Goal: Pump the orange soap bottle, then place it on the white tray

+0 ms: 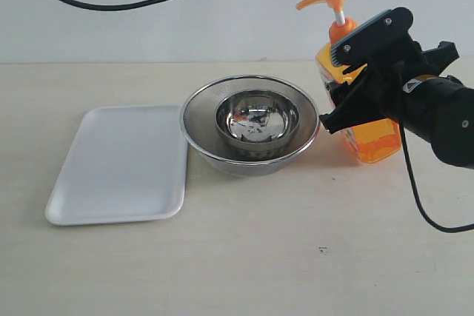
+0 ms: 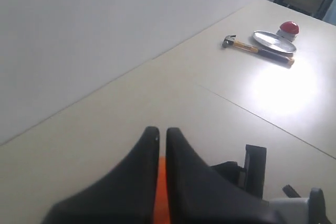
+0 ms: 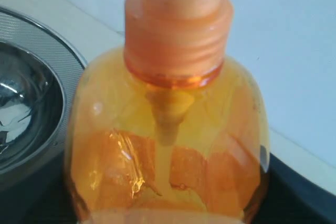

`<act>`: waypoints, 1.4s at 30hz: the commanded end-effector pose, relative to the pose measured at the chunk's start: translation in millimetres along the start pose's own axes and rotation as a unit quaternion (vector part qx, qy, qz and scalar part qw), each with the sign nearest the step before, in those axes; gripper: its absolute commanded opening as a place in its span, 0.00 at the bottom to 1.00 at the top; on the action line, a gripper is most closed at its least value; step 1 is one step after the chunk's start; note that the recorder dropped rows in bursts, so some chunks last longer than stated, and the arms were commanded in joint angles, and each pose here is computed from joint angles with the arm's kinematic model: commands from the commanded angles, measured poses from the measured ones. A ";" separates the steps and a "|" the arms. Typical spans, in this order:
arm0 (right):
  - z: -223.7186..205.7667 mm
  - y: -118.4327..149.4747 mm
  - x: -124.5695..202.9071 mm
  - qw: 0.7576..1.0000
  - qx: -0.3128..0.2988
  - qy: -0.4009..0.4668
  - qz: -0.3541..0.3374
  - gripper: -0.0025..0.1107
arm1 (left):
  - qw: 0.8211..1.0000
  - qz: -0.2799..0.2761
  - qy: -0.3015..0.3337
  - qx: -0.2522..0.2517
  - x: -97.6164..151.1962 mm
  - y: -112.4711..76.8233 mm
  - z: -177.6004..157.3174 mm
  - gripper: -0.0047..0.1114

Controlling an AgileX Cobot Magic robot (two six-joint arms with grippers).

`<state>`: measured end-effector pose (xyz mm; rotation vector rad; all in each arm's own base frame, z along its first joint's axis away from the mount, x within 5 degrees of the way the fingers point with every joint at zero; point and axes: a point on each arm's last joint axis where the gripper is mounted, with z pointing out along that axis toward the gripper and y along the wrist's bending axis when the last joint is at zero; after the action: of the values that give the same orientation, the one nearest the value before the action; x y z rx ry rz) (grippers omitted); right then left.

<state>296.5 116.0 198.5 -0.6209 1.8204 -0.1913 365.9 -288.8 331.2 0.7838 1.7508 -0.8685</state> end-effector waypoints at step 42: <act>-0.1 -0.7 -4.1 1.000 0.000 -0.010 -0.001 0.02 | 0.996 -0.026 0.078 0.047 54.6 2.3 39.8 0.08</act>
<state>296.8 116.1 198.9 -0.6102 1.8223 -0.1851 378.2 -301.2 297.5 0.7699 1.8276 -0.9475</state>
